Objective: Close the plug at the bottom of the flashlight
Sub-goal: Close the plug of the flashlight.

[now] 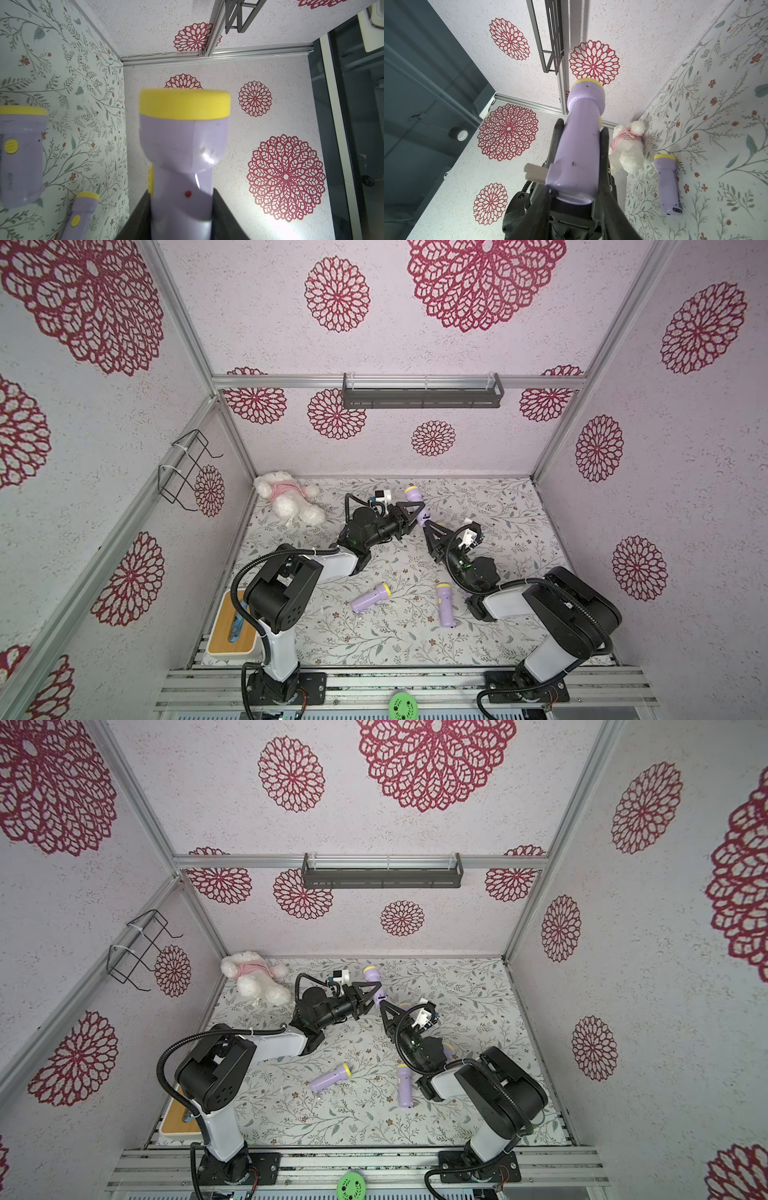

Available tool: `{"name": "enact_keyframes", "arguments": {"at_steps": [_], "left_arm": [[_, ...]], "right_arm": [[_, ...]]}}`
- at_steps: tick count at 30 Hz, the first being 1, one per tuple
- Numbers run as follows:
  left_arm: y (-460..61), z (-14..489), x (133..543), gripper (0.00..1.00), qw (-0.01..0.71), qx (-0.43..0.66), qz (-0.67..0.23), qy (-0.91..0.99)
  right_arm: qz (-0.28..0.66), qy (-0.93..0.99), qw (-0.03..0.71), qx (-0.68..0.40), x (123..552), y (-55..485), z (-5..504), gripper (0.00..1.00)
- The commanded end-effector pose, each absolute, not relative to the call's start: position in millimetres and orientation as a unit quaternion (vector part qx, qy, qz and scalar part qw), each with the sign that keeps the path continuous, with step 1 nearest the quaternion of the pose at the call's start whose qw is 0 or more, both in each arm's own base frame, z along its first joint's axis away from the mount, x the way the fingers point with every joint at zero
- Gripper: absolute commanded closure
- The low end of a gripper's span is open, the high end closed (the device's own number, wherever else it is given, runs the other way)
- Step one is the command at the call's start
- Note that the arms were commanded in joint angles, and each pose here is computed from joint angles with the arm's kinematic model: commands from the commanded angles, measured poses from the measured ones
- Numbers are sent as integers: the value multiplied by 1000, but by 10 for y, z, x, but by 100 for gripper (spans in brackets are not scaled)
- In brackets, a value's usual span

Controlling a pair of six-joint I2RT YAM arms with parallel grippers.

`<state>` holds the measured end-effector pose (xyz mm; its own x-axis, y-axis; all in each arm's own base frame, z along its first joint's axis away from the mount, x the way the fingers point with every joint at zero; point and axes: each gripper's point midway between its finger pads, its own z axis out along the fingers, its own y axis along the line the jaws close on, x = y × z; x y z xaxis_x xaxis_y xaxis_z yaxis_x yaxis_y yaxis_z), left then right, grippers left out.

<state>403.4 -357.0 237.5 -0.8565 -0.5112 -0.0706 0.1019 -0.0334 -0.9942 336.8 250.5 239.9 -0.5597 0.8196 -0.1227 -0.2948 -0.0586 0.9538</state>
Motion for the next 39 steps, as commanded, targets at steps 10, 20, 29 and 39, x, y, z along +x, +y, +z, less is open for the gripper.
{"name": "enact_keyframes", "arguments": {"at_steps": [10, 20, 29, 39], "left_arm": [[-3641, 2478, 3951, 100, 216, -142, -723, 640], [-3657, 2478, 3940, 100, 217, -142, -722, 641], [-3663, 2479, 3943, 100, 216, -142, -723, 641], [-3676, 2497, 3947, 100, 215, -140, -724, 640]], "right_arm": [[725, 487, 438, 211, 3279, 2423, 2892, 58], [729, 486, 434, 211, 3250, 2432, 2906, 59], [732, 482, 433, 211, 3217, 2422, 2942, 59], [734, 480, 433, 211, 3196, 2409, 2958, 59]]}}
